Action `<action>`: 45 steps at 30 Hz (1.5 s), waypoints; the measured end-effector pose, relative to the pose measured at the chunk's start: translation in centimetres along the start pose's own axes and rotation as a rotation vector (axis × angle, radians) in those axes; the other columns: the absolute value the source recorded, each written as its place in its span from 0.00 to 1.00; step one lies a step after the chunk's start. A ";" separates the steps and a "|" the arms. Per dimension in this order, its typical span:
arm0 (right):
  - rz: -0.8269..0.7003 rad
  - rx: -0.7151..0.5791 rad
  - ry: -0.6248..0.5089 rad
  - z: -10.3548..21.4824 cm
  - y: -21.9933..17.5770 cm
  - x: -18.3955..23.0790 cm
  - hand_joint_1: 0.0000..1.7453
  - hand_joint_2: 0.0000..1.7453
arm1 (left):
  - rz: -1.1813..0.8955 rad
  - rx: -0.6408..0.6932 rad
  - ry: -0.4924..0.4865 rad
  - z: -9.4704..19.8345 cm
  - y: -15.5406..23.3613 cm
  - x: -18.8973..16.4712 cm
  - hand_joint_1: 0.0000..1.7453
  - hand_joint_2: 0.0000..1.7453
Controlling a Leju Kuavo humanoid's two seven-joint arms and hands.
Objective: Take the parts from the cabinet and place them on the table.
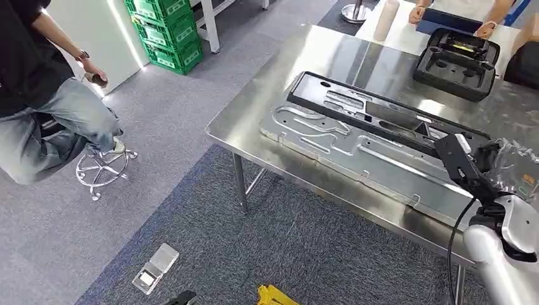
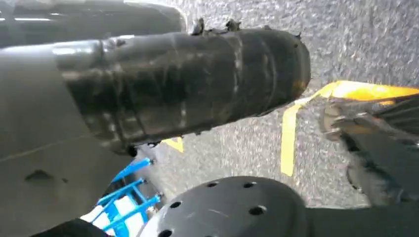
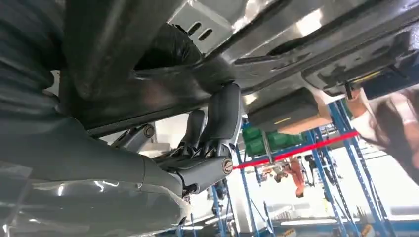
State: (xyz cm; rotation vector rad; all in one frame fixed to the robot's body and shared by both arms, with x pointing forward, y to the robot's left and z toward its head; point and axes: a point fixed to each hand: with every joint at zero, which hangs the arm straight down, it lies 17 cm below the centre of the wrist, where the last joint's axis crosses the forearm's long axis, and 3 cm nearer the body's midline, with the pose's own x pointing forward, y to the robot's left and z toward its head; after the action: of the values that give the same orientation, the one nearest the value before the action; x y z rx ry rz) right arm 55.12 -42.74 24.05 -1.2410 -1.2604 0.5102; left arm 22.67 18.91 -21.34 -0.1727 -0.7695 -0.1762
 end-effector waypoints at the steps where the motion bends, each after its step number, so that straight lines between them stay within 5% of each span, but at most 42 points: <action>1: 0.000 0.000 0.001 0.0 0.0 0.0 1.00 1.00 | -0.001 0.002 -0.001 0.0 0.1 0.0 0.00 0.00; 37: 0.051 0.016 0.043 0.2 2.1 -2.6 1.00 1.00 | 0.005 0.017 0.010 0.4 0.1 -0.9 0.00 0.00; 38: 0.053 0.016 0.043 0.2 2.1 -2.6 0.00 0.00 | 0.005 0.017 0.009 0.4 0.1 -0.9 0.00 0.00; 45: 0.072 0.031 0.058 0.5 2.7 -3.5 0.00 0.00 | 0.012 0.006 0.017 0.2 -1.1 -0.8 0.00 0.00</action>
State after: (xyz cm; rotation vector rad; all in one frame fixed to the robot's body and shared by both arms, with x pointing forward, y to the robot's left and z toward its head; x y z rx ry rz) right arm 54.49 -44.61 20.06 -1.2705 -1.1581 0.5400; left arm 21.74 17.92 -21.65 -0.1697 -0.7520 -0.1635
